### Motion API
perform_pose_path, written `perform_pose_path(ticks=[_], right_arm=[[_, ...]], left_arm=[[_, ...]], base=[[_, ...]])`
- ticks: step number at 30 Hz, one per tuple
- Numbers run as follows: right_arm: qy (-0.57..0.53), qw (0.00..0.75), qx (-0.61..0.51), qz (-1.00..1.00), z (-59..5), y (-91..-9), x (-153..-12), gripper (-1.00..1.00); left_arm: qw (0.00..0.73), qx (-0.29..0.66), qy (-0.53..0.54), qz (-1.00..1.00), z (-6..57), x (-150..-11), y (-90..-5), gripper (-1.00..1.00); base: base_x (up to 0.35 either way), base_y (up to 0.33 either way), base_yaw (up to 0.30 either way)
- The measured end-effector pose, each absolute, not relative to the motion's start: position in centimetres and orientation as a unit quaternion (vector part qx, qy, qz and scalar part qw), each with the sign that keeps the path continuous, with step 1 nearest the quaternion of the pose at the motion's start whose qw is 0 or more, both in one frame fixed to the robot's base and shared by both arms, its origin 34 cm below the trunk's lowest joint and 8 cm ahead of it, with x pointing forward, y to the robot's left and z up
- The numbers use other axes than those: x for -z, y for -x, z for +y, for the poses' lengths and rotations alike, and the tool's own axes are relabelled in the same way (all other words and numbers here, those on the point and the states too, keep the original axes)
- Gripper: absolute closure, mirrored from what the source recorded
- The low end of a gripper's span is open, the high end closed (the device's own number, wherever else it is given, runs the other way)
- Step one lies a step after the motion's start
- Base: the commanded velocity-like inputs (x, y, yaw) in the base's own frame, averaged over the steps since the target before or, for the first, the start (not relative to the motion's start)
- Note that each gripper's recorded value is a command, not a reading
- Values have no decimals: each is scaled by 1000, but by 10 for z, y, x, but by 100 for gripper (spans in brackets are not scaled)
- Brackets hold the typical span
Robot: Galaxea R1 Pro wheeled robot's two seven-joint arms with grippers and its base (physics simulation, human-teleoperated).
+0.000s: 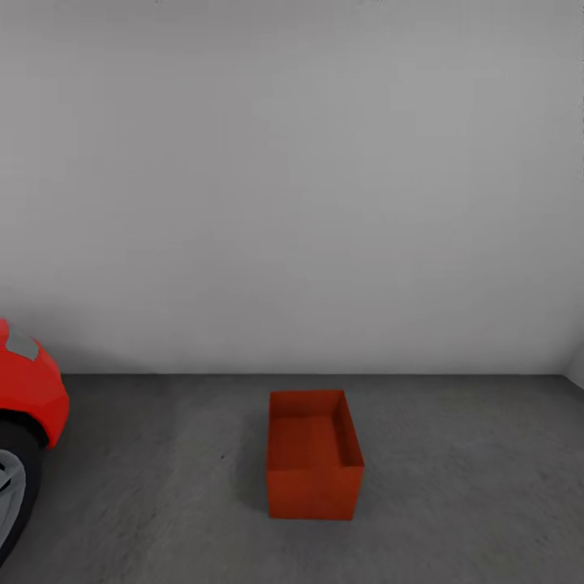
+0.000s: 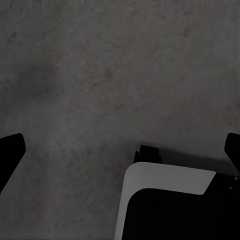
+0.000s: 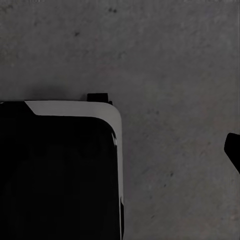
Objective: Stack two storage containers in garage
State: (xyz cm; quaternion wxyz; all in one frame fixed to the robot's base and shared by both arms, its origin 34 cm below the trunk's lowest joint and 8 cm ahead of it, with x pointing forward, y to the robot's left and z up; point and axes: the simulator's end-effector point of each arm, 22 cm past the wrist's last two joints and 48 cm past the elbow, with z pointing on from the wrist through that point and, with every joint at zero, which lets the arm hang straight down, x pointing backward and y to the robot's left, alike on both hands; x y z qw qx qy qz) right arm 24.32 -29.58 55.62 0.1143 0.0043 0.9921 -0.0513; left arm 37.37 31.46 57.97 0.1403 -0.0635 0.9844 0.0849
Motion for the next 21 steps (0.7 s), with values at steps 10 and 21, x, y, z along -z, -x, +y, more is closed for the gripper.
perform_pose_path(ticks=[10,21], right_arm=[[-4,122,51,991,-296,-249,-558,-100],[-3,130,47,990,-294,-256,-560,-100]], left_arm=[[148,-84,64,983,315,-584,-380,-100],[101,-5,62,993,282,-564,-303,-100]], base=[[0,0,0],[0,0,0]])
